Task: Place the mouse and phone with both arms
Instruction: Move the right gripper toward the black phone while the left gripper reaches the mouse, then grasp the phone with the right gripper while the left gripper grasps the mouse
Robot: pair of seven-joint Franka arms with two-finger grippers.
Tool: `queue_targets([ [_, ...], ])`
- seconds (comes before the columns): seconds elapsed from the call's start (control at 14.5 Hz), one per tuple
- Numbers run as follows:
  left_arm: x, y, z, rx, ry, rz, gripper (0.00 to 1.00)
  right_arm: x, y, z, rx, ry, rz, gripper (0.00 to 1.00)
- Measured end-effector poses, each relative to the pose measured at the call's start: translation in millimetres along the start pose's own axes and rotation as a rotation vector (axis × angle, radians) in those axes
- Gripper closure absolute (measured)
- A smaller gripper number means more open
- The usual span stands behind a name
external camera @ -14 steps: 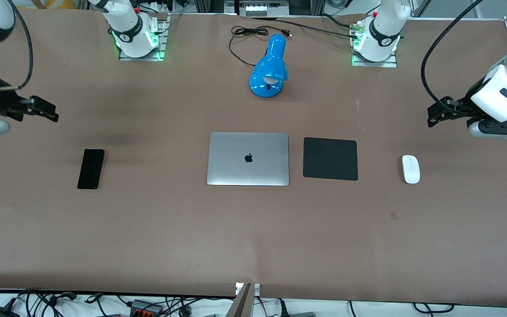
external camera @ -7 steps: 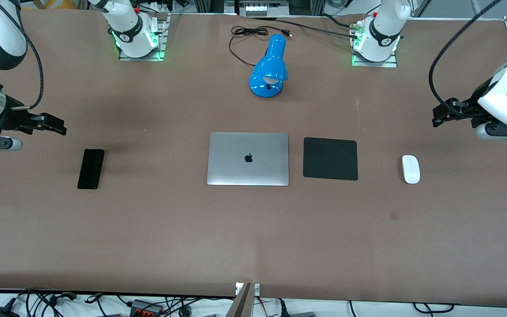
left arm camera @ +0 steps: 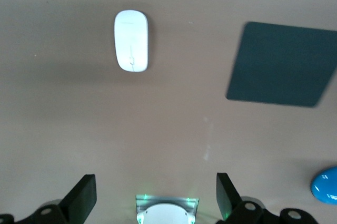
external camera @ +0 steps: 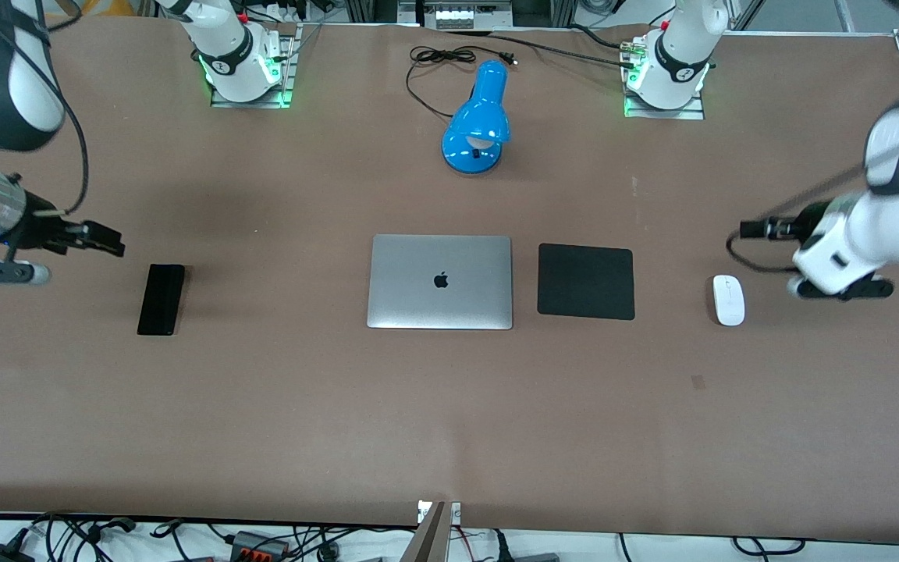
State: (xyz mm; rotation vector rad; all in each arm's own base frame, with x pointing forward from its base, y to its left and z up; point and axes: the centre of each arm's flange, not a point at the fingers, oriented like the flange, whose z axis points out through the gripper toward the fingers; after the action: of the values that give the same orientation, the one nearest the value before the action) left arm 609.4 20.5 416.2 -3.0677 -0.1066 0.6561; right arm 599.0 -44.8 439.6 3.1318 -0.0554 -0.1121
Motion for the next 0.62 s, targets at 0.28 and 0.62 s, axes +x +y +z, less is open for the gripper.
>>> queue_targets([
  [0.28,50.4,-57.7,81.7,0.019,0.184,0.034,0.00,18.1,25.0,80.6,0.001,-0.061,0.034,0.00],
  [0.62,50.8,-61.4,174.2,0.027,0.345,0.064,0.00,34.4,35.9,177.3,-0.036,-0.111,0.014,0.00],
])
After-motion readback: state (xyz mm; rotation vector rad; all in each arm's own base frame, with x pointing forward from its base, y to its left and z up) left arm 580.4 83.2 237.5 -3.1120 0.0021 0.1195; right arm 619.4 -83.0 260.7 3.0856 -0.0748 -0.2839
